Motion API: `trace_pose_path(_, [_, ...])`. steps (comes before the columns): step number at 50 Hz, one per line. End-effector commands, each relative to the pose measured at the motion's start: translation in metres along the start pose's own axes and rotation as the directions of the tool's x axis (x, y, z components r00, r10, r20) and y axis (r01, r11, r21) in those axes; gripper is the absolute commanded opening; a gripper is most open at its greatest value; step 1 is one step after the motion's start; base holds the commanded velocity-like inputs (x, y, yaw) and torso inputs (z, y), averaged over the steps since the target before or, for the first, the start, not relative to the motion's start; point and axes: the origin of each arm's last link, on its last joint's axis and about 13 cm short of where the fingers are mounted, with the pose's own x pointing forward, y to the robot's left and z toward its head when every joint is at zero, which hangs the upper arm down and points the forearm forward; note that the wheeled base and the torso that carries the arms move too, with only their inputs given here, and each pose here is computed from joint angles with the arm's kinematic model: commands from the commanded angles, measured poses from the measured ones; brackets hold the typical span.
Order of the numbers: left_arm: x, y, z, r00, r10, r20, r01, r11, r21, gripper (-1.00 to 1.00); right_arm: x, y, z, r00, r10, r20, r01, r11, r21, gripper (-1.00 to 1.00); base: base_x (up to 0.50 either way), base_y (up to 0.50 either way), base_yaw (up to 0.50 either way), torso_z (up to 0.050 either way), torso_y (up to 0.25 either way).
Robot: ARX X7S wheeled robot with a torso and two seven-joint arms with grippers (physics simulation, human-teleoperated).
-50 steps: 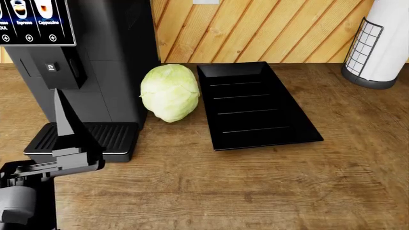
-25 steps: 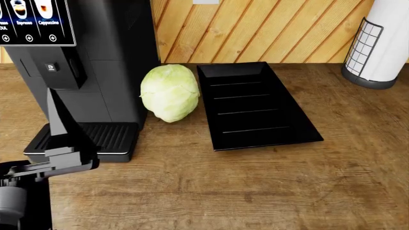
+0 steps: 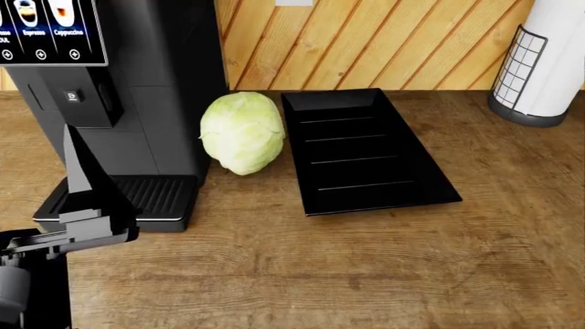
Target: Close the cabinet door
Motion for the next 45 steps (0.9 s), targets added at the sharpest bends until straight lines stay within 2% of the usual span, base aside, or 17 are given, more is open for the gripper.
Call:
trace_pose_path(1, [0.0, 0.0, 0.001, 1.0, -0.003, 0.001, 0.003, 1.0, -0.005, 1.0, 0.021, 0.004, 0.026, 0.994, 0.105, 0.039, -0.111, 0.97, 0.216, 1.0, 0.0, 0.0, 0.01, 0.01, 0.0])
trace_pose_path(12, [0.0, 0.001, 0.001, 1.0, 0.002, 0.002, -0.002, 1.0, -0.005, 1.0, 0.032, 0.011, 0.018, 0.989, 0.145, -0.026, -0.131, 0.95, 0.282, 1.0, 0.0, 0.0, 0.01, 0.004, 0.0])
trace_pose_path(45, [0.0, 0.003, 0.0, 1.0, 0.015, 0.003, -0.015, 1.0, -0.007, 1.0, 0.061, 0.024, -0.001, 0.98, 0.166, -0.106, -0.13, 0.949, 0.289, 1.0, 0.0, 0.0, 0.0, 0.002, 0.0])
